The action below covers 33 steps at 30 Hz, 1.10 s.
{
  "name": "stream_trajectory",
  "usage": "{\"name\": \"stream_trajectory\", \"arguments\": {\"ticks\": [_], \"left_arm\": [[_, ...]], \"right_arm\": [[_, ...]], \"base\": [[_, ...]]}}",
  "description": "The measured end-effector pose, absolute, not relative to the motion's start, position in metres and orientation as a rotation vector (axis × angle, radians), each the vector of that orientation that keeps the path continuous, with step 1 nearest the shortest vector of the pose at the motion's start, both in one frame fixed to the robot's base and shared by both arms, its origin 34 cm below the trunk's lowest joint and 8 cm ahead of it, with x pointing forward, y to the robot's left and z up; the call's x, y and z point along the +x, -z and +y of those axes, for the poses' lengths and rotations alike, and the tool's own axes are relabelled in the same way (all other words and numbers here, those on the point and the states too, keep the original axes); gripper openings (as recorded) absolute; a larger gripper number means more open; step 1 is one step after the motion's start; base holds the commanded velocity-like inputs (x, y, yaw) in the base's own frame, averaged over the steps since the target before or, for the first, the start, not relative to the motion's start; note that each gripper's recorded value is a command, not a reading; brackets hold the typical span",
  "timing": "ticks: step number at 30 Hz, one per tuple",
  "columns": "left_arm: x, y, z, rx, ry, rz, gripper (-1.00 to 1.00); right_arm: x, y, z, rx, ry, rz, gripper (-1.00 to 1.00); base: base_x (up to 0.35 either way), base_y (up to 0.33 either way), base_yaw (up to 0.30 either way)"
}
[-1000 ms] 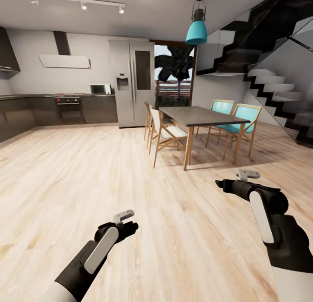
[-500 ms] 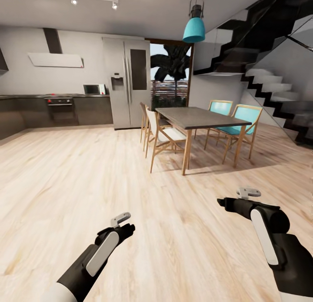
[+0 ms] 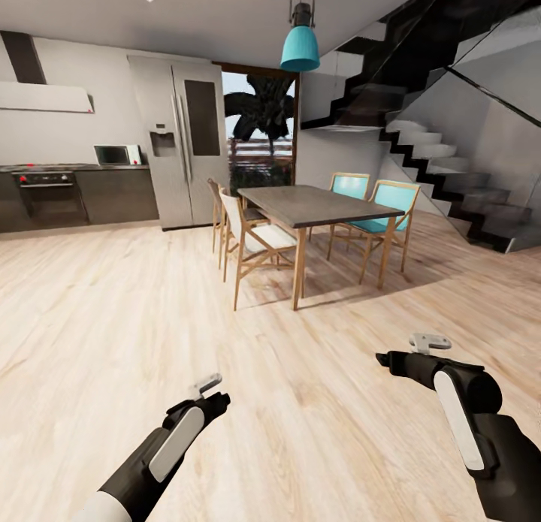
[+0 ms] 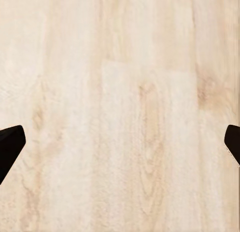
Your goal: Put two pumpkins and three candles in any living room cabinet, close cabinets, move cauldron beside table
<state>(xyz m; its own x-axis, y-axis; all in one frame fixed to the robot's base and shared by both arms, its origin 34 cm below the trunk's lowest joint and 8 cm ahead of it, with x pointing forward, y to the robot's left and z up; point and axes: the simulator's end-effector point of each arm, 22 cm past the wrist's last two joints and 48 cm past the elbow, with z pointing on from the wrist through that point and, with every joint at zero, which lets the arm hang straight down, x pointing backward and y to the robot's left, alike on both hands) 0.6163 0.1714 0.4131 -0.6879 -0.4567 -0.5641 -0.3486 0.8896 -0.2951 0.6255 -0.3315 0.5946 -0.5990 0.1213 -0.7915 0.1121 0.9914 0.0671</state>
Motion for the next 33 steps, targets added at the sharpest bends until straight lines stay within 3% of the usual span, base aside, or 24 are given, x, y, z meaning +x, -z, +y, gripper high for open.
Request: {"name": "stream_trajectory", "arguments": {"ticks": [24,33], "left_arm": [[0.612,-0.407,0.148,-0.519,0.370,2.388,1.00],[0.608,-0.410,0.153,-0.505,0.442,2.338,1.00]], "right_arm": [[0.626,-0.588,-0.329,0.158,0.007,2.234,1.00],[0.604,-0.490,-0.352,0.234,0.078,2.465,1.00]], "base": [[0.340,0.062,-0.271],[0.340,0.001,-0.271]]}}
